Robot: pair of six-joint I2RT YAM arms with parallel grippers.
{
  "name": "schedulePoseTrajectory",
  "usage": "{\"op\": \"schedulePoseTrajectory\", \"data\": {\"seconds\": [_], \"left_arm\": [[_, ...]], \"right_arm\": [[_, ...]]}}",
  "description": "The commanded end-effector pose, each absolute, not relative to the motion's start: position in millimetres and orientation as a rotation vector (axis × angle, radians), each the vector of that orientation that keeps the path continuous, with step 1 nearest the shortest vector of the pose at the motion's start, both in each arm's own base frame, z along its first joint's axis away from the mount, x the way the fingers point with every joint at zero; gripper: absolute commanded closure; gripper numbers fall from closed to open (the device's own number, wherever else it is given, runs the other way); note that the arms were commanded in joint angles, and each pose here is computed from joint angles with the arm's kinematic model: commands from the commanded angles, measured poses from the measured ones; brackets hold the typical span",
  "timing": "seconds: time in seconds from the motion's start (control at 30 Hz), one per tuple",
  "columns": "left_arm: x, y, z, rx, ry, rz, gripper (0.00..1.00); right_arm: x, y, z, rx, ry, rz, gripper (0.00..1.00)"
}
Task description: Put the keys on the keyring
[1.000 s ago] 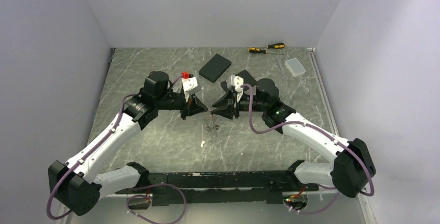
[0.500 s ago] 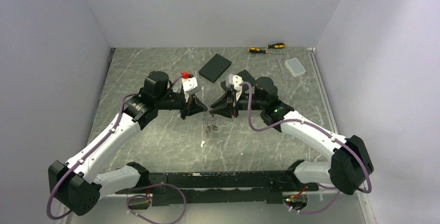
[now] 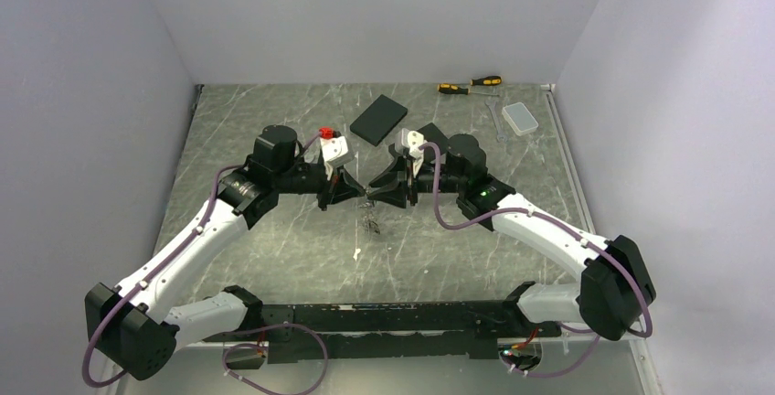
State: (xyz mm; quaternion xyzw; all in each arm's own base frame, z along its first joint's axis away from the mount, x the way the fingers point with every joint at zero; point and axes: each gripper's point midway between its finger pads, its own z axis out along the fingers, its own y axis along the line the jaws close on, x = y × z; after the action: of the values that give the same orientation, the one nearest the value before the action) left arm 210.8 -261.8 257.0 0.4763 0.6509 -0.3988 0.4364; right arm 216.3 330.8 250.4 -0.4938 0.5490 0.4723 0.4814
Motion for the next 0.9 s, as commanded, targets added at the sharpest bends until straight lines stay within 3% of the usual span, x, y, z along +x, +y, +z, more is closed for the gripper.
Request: {"op": "schedulePoseTrajectory", "data": {"seconds": [0.0,0.43,0.6,0.7,0.87], "left_arm": [[200,-268,280,1.227,1.489,-1.034,1.0],[199,-269,280,1.228,1.487,-1.035,1.0],[199,-269,280,1.229,1.487,-1.037,1.0],[198,-269,280,1.231,1.485,-1.037,1.0],[198,-269,280,1.232,1.485,-1.041,1.0]], "right_arm": [[232,334,277,-1.166,1.265,1.081,0.65],[222,336,275,-1.205,1.242,1.135,0.87],[221,335,278,-1.198,1.232,1.141,0.91],[218,335,278,-1.197,1.226,1.156,0.9],[219,333,273,-1.198,1.244,1.135,0.7]]}}
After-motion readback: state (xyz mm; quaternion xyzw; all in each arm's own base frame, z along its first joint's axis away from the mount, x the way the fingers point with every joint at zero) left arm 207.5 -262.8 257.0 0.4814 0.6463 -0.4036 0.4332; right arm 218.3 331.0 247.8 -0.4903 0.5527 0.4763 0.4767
